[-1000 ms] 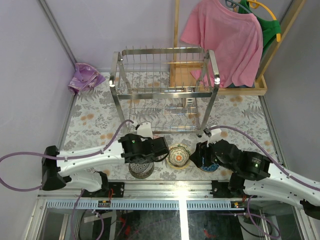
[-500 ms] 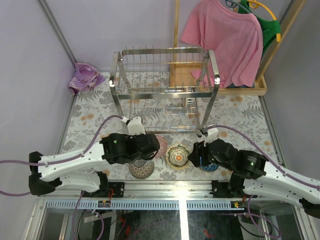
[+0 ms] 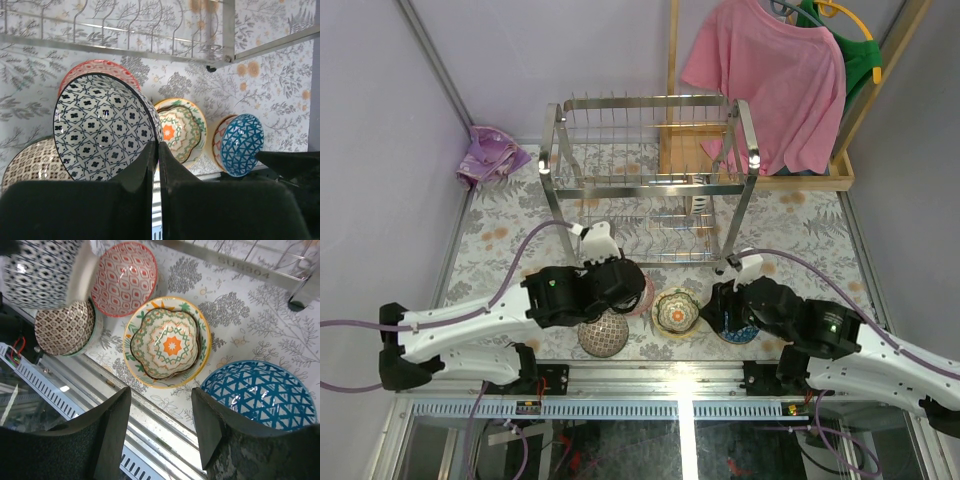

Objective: Load the bowls into the dish rack
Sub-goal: Place the bowl in the dish rack.

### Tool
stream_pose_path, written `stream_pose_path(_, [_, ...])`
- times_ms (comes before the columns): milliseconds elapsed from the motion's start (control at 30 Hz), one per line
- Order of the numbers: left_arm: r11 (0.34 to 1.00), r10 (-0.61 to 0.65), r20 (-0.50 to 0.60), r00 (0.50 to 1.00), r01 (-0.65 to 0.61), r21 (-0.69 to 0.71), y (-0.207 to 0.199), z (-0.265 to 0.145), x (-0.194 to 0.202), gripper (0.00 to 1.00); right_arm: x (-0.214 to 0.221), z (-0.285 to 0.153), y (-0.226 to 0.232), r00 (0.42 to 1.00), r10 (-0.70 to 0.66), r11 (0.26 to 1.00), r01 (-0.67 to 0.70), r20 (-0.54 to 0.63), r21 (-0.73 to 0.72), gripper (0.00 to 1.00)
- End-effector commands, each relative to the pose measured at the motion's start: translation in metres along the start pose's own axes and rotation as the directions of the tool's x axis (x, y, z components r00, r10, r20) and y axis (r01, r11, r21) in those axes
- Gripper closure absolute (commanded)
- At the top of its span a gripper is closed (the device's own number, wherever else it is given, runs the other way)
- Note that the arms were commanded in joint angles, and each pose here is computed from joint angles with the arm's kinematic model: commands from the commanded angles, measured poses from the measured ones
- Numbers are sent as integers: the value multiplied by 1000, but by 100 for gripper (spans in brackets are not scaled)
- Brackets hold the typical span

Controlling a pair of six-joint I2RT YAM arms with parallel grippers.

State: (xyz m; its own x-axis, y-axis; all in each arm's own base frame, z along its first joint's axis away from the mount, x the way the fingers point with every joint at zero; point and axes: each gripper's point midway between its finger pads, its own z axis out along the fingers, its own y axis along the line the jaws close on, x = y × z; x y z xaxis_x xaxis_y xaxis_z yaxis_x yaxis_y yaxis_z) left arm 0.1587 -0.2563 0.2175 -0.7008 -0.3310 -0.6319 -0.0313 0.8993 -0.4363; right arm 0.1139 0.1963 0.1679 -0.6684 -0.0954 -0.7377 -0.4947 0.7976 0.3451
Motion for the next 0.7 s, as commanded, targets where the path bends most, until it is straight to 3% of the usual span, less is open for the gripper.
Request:
stream_pose_path(0, [996, -57, 165, 985, 44, 83, -35, 15, -33, 100, -21, -25, -2, 998, -15, 1000, 14, 60, 5, 41])
stream_pose_path(367, [997, 42, 285, 958, -60, 56, -70, 64, -45, 100, -36, -59, -6, 992, 30, 999, -28, 121, -17, 41])
stream_pose_path(667, [988, 74, 420, 904, -125, 94, -106, 83, -63, 100, -38, -71, -3, 991, 48, 998, -42, 128, -49, 41])
